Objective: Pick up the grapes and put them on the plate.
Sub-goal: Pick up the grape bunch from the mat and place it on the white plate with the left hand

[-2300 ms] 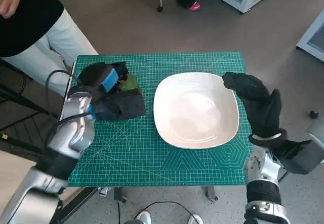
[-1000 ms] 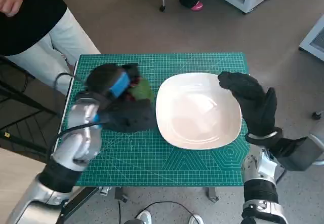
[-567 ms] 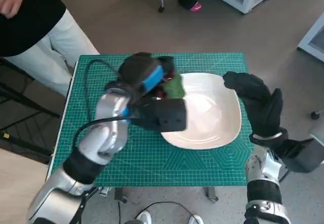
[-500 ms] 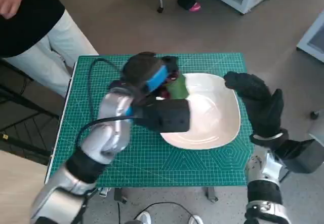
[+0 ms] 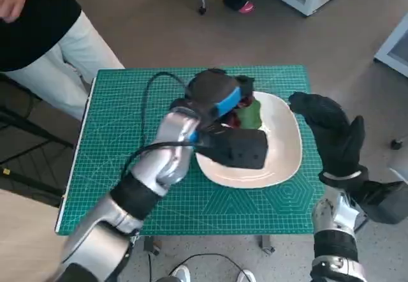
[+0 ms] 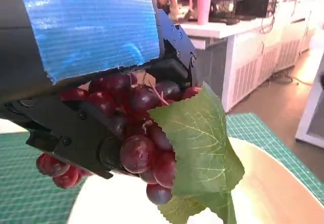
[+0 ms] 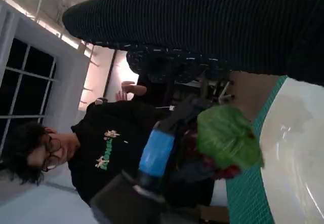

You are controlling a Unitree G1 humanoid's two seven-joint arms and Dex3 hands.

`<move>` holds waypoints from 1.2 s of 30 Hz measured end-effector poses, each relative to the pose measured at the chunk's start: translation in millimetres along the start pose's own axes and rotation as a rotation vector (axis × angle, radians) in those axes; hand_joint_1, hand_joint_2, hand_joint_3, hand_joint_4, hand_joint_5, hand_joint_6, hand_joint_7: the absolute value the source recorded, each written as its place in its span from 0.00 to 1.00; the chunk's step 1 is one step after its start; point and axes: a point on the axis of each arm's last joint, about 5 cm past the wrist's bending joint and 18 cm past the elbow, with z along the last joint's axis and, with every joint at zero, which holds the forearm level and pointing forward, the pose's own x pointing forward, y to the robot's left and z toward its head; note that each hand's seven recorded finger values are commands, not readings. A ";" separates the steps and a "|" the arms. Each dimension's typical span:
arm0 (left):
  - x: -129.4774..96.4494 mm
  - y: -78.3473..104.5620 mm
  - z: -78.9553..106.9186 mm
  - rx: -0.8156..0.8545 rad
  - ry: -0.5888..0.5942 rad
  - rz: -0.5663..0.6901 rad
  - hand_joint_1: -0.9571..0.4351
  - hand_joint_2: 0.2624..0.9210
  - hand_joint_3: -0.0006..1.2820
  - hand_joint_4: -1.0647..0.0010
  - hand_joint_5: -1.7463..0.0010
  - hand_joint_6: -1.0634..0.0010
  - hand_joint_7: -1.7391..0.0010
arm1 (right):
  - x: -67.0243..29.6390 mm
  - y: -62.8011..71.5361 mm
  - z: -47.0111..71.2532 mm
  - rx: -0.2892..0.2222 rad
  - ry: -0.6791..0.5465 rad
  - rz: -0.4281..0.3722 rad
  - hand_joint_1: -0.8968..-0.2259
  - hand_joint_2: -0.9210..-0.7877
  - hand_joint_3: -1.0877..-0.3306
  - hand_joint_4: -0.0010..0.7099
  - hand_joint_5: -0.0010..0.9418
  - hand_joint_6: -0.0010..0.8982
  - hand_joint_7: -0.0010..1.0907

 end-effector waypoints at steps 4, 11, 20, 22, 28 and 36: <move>5.1 -2.2 7.0 0.003 -0.003 -0.022 0.69 1.00 0.16 0.52 0.20 0.52 0.28 | -0.6 -0.1 0.5 -0.005 -0.004 -0.012 0.75 0.00 0.75 0.79 0.00 0.57 0.00; 11.3 -5.3 20.1 0.025 -0.018 -0.054 0.69 1.00 0.17 0.50 0.17 0.56 0.30 | -1.1 0.0 0.9 -0.008 -0.007 -0.030 0.75 0.00 0.75 0.79 0.00 0.57 0.00; 13.3 -10.7 22.1 0.049 -0.023 -0.080 0.69 1.00 0.18 0.54 0.12 0.53 0.34 | -1.5 0.2 1.3 -0.010 -0.008 -0.037 0.75 0.00 0.74 0.79 0.00 0.57 0.00; 13.4 -11.8 21.7 0.052 -0.024 -0.081 0.69 1.00 0.18 0.55 0.12 0.53 0.35 | -2.0 0.2 1.2 -0.010 -0.007 -0.038 0.75 0.00 0.74 0.79 0.00 0.57 0.00; 13.8 -14.6 19.7 0.057 -0.021 -0.071 0.69 1.00 0.18 0.53 0.13 0.54 0.34 | -2.4 0.8 0.8 -0.009 -0.004 -0.035 0.75 0.00 0.74 0.79 0.00 0.57 0.00; 13.9 -15.3 18.2 0.057 -0.033 -0.048 0.69 1.00 0.17 0.50 0.18 0.56 0.29 | -1.8 1.6 0.6 -0.009 -0.003 -0.032 0.75 0.00 0.73 0.78 0.00 0.56 0.00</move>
